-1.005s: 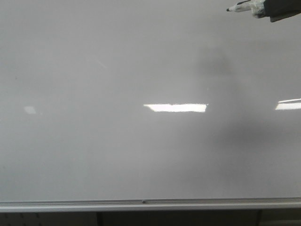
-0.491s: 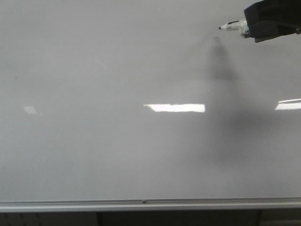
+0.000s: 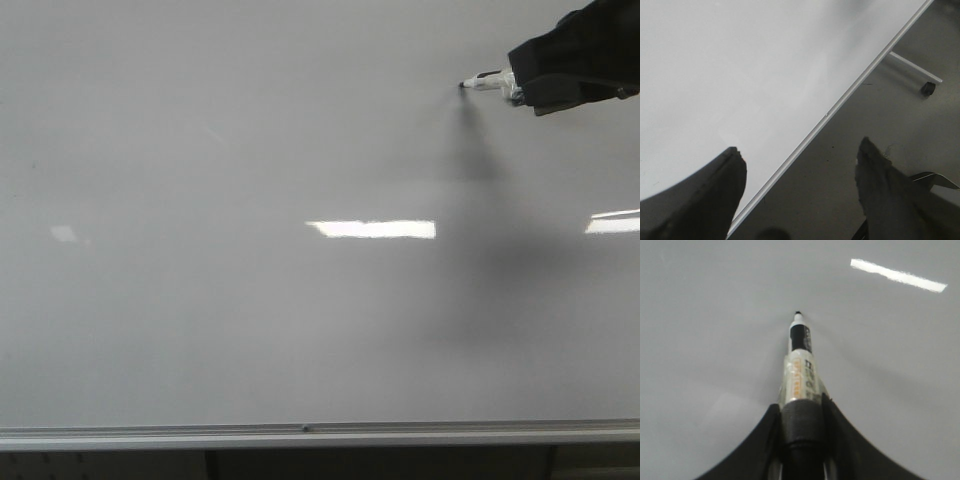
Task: Write number 2 on whiteboard
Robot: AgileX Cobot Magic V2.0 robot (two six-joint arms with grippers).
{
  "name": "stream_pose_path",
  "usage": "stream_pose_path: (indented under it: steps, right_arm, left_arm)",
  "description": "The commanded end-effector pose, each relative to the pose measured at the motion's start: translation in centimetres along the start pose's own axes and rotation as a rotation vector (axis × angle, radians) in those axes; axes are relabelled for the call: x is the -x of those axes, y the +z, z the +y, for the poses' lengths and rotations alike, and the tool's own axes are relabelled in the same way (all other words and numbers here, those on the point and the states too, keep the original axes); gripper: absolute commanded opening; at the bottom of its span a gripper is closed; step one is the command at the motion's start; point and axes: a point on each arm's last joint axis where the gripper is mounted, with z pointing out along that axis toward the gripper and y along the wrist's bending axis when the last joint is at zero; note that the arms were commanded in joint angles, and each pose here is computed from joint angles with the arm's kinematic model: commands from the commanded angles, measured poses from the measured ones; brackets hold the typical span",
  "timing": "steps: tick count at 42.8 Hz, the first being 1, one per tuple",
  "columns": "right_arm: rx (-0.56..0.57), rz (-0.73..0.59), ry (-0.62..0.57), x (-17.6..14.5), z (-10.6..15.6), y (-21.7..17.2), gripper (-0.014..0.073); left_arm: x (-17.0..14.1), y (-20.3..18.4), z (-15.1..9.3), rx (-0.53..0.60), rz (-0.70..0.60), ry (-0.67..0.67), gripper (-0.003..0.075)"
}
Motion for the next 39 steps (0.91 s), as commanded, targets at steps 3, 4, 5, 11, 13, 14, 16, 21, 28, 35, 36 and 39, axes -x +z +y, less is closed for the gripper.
stream_pose_path:
  steps: [3,4,5,11,13,14,16,21,28,35,36,39]
  right_arm:
    - [-0.057,-0.098,0.001,2.0,-1.4,-0.6,0.0001]
    - [-0.061,-0.086,0.004,1.9,-1.6,-0.5,0.0001]
    - [-0.066,-0.068,0.008,1.7,-1.9,-0.5,0.0001]
    - [-0.060,0.019,0.017,0.9,-2.2,-0.5,0.0001]
    - [-0.050,0.038,0.016,0.6,-2.0,-0.3,0.0001]
    - [-0.043,0.046,0.014,0.5,-1.8,-0.2,0.0001]
    - [-0.034,0.055,0.012,0.4,-1.6,0.0,0.0001]
    - [-0.009,0.058,0.000,0.2,-0.8,0.4,0.0001]
    - [0.003,0.047,-0.006,0.3,-0.3,0.4,0.0001]
    - [0.003,0.049,-0.006,0.3,-0.3,0.4,0.0001]
    - [0.000,0.050,-0.005,0.3,-0.4,0.4,0.0001]
    - [-0.010,0.058,-0.001,0.2,-0.8,0.4,0.0001]
  left_arm:
    - [1.1,-1.0,0.1,0.027,-0.095,-0.018,0.0459]
    - [1.1,-1.0,0.1,0.027,-0.095,-0.018,0.0459]
    - [1.1,-1.0,0.1,0.027,-0.095,-0.018,0.0459]
    - [1.1,-1.0,0.1,0.027,-0.095,-0.018,0.0459]
    - [1.1,-1.0,0.1,0.027,-0.095,-0.018,0.0459]
    - [1.1,-1.0,0.1,0.027,-0.095,-0.018,0.0459]
    - [1.1,-1.0,0.1,0.027,-0.095,-0.018,0.0459]
    - [1.1,-1.0,0.1,0.027,-0.095,-0.018,0.0459]
    - [1.1,-1.0,0.1,0.027,-0.095,-0.018,0.0459]
    - [1.1,-1.0,0.1,0.027,-0.096,-0.018,0.0459]
    - [1.1,-1.0,0.1,0.027,-0.096,-0.018,0.0459]
    - [1.1,-1.0,0.1,0.027,-0.096,-0.018,0.0459]
